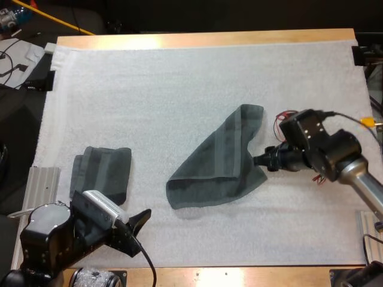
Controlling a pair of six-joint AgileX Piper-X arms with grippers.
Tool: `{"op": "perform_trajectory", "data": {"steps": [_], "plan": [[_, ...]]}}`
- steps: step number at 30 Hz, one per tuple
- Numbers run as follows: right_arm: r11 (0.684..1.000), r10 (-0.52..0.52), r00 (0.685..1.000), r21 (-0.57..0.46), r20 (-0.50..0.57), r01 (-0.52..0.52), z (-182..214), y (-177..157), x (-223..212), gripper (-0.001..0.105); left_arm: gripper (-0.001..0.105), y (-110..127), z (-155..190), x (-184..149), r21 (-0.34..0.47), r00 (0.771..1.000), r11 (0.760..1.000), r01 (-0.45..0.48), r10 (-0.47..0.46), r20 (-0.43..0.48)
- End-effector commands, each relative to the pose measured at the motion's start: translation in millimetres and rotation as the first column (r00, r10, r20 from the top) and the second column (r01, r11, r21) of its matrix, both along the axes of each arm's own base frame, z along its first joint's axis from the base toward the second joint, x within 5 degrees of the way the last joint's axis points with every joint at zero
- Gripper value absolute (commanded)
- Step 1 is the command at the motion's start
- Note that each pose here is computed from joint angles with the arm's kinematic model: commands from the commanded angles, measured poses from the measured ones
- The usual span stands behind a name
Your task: Pick towel from pile, fold and stack
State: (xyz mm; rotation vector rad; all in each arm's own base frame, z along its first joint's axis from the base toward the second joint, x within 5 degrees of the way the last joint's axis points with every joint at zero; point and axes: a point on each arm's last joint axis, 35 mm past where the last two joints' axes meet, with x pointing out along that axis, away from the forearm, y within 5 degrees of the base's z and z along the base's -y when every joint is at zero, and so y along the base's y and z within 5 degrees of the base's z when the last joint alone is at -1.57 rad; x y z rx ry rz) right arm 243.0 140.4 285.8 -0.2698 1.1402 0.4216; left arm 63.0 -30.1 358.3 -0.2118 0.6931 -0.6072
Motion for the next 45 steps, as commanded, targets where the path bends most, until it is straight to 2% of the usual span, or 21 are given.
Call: {"op": "perform_trajectory", "data": {"steps": [1, 10, 22, 24, 28, 33, 35, 37, 39, 42, 45], "plan": [[0.998, -0.012, 1.0, 0.065, -0.008, 0.012, -20, 2, -4, 0.057, 0.062, 0, -2, -3, -0.003, 0.999, 1.0, 0.009, -0.009, -0.052], [0.979, -0.089, 0.993, 0.177, -0.082, 0.102, -80, 8, 0, 0.056, 0.062, 1, -10, -8, 0.01, 0.989, 1.0, 0.018, -0.016, -0.148], [0.982, -0.123, 0.977, 0.122, -0.172, 0.145, -132, 16, 19, 0.054, 0.062, 1, -11, -9, 0.016, 0.989, 1.0, 0.012, -0.01, -0.149], [0.98, -0.126, 0.975, 0.127, -0.185, 0.151, -138, 17, 20, 0.05, 0.062, 1, -11, -9, 0.016, 0.989, 1.0, 0.012, -0.009, -0.15], [0.977, -0.14, 0.968, 0.129, -0.208, 0.169, -144, 17, 21, 0.034, 0.062, 1, -11, -10, 0.017, 0.988, 1.0, 0.013, -0.011, -0.152], [0.976, -0.144, 0.964, 0.131, -0.225, 0.176, -147, 18, 21, 0.03, 0.062, 2, -11, -10, 0.016, 0.988, 1.0, 0.011, -0.008, -0.152], [0.975, -0.14, 0.962, 0.134, -0.233, 0.175, -147, 18, 20, 0.024, 0.062, 1, -11, -9, 0.018, 0.988, 1.0, 0.011, -0.008, -0.154], [0.979, -0.131, 0.965, 0.126, -0.228, 0.163, -146, 19, 18, 0.025, 0.061, 1, -10, -9, 0.012, 0.988, 1.0, 0.018, -0.016, -0.151], [0.981, -0.123, 0.965, 0.118, -0.231, 0.154, -148, 18, 17, 0.02, 0.061, 1, -10, -10, 0.009, 0.989, 1.0, 0.019, -0.018, -0.145], [0.982, -0.119, 0.964, 0.113, -0.237, 0.148, -146, 17, 16, 0.003, 0.061, 1, -10, -10, 0.011, 0.989, 1.0, 0.02, -0.018, -0.147], [0.987, -0.11, 0.964, 0.091, -0.242, 0.135, -142, 14, 12, 0.0, 0.061, 1, -10, -9, 0.015, 0.989, 1.0, 0.024, -0.021, -0.148]]}}
